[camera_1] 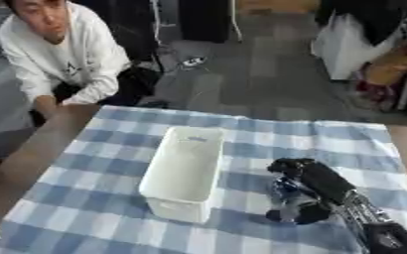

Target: Pick up objects on the table and place them in the box.

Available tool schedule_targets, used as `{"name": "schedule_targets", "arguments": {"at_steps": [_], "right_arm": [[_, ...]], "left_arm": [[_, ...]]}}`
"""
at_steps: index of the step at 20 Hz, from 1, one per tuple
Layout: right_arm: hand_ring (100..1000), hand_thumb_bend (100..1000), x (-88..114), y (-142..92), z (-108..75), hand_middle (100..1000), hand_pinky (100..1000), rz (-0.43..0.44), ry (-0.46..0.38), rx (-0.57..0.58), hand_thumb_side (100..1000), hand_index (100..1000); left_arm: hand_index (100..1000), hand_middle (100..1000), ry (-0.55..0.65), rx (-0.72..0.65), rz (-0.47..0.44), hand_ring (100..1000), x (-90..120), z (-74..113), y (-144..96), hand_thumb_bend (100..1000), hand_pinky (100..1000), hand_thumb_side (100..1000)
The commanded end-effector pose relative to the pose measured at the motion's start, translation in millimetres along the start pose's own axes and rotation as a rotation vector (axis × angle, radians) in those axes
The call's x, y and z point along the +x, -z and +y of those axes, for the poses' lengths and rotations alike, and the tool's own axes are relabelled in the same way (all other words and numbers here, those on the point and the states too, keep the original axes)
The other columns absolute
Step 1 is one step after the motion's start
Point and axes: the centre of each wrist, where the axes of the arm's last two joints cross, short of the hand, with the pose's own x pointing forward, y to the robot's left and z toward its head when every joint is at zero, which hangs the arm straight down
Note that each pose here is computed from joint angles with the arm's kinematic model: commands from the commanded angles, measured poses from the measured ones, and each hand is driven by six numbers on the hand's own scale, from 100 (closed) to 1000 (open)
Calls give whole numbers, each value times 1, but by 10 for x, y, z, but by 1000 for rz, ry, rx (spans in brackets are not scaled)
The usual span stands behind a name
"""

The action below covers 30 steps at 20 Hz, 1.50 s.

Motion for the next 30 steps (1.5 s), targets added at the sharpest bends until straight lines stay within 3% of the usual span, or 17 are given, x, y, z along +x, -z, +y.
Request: {"name": "schedule_targets", "arguments": {"at_steps": [1,10,19,20,21,29,30], "right_arm": [[667,665,-68,77,-124,787,618,9,-20,-36,1000,886],[640,647,-95,176,-212,773,602,13,-18,-71,1000,873],[610,628,-86,125,-104,745,564,24,26,-126,1000,866],[615,591,-87,114,-91,748,568,25,25,-124,1000,865],[588,626,-87,105,-79,728,540,26,24,-124,1000,855],[519,604,-33,46,30,671,470,-1,53,-187,985,774],[478,581,-29,37,43,617,427,-5,60,-198,955,723]], "left_arm": [[982,958,-22,6,-33,791,49,-13,84,180,831,825],[983,959,-29,9,-36,791,57,-27,98,176,832,828],[982,959,-30,9,-36,791,59,-30,102,171,832,829],[982,959,-30,9,-36,791,59,-30,103,170,832,830],[982,959,-30,8,-36,791,59,-30,103,170,832,830],[981,959,-30,8,-39,791,60,-32,109,168,832,830],[981,959,-30,8,-39,791,61,-32,110,167,832,830]]}}
